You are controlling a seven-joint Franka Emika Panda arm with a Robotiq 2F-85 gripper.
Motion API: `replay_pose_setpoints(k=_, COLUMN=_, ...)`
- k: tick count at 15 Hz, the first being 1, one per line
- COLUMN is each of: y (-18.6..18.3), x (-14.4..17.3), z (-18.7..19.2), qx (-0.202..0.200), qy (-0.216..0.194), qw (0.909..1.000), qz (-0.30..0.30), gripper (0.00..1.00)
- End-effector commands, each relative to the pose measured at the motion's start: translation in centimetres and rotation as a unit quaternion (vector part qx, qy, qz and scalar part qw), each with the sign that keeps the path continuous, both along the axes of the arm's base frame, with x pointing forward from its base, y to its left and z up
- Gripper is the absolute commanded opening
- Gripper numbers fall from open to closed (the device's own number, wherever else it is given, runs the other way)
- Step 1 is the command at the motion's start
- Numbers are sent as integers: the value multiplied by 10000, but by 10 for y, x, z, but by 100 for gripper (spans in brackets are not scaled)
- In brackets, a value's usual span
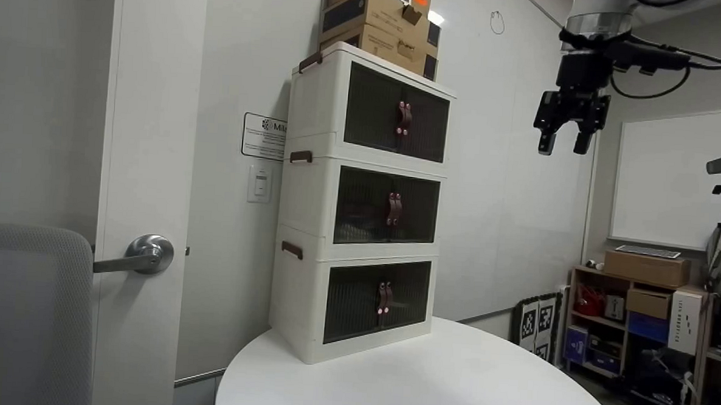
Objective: Open the left and right door of the first cabinet
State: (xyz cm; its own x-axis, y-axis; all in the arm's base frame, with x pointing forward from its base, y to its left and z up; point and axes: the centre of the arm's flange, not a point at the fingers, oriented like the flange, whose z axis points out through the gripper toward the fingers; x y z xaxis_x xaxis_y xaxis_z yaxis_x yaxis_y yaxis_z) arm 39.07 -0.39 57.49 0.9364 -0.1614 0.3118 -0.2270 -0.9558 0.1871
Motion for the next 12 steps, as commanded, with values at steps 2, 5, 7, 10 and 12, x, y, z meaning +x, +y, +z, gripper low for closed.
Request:
replay_pose_setpoints(k=2, y=21, x=62, z=15, qx=-711, qy=-906, qw=9912, qz=-652, gripper=100)
replay_pose_setpoints(k=5, y=40, x=101, z=20, qx=-1072, qy=-1532, qw=9769, qz=-1037, gripper=100)
replay_pose_setpoints(k=7, y=52, x=134, z=19, qx=-1353, qy=-1930, qw=9631, qz=-1295, gripper=100)
replay_pose_setpoints(k=10, y=65, x=177, z=18, qx=-1789, qy=-2530, qw=9363, qz=-1652, gripper=100)
replay_pose_setpoints(k=12, y=72, x=201, z=15, qx=-2065, qy=-2967, qw=9137, qz=-1857, gripper=100)
